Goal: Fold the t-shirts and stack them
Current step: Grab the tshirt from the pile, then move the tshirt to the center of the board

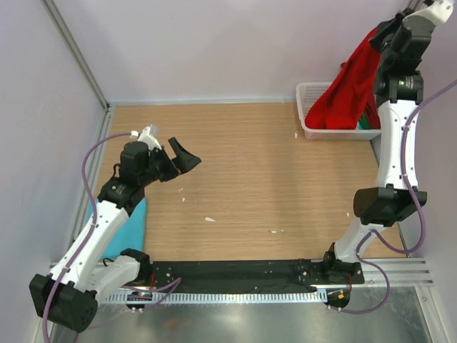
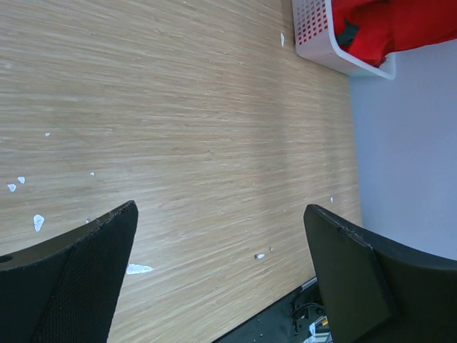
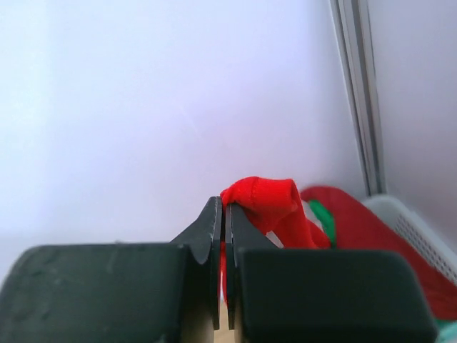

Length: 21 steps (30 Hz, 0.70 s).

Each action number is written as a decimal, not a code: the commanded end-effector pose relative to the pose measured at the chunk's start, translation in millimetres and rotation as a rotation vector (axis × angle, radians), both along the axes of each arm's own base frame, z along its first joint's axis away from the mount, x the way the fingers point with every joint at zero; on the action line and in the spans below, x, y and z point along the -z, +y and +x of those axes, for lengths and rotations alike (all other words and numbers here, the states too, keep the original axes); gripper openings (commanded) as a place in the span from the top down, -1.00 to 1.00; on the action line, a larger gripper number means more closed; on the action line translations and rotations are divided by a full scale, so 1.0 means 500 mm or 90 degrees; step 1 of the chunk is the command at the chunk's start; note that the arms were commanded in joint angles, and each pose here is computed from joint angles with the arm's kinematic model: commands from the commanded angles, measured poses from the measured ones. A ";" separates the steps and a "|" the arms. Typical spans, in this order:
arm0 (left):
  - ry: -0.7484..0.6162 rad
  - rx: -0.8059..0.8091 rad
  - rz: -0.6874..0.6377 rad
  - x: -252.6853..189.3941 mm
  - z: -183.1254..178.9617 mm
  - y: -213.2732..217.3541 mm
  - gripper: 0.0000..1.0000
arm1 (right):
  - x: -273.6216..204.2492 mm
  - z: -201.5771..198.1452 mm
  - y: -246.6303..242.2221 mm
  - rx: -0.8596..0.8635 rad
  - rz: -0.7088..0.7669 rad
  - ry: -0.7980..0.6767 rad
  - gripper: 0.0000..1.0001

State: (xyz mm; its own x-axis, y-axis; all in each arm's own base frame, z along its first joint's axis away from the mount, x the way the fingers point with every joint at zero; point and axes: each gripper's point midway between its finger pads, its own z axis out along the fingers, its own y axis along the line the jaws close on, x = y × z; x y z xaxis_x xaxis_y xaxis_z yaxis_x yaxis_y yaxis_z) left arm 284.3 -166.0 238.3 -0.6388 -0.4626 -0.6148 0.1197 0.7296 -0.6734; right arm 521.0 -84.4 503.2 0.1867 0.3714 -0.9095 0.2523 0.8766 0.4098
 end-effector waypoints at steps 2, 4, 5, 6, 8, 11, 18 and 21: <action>-0.024 -0.003 -0.012 -0.042 -0.015 0.007 -0.99 | -0.235 -0.107 0.025 -0.006 -0.032 -0.187 0.97; -0.036 0.015 -0.025 -0.058 -0.022 -0.001 -0.99 | -0.251 -0.113 0.037 -0.025 -0.024 -0.194 0.97; -0.050 0.023 -0.035 -0.073 -0.026 -0.006 -0.95 | -0.264 -0.119 0.047 -0.040 -0.015 -0.210 0.98; -0.051 0.031 -0.042 -0.077 -0.032 -0.009 -0.85 | -0.299 -0.145 0.063 -0.063 0.009 -0.252 0.97; -0.065 0.030 -0.053 -0.095 -0.038 -0.008 -0.82 | -0.325 -0.167 0.095 -0.095 0.013 -0.277 0.98; -0.072 0.023 -0.047 -0.103 -0.040 -0.001 -0.82 | -0.387 -0.223 0.118 -0.117 0.012 -0.326 0.97; -0.101 0.034 -0.017 -0.146 -0.042 0.007 -0.88 | -0.515 -0.408 0.174 -0.214 0.055 -0.470 0.98; -0.143 0.024 0.010 -0.195 -0.041 0.021 -0.95 | -0.471 -0.422 0.257 -0.327 0.125 -0.419 0.98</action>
State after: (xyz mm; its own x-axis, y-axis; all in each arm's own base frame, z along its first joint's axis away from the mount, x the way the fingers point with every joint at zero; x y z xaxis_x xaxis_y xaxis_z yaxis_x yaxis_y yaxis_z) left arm 263.9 -162.7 302.0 -0.5756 -0.4610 -0.6755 0.2287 0.7023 -0.6742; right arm 389.7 -6.7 691.7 0.4538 0.5692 -0.6856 -0.2327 0.8184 0.5255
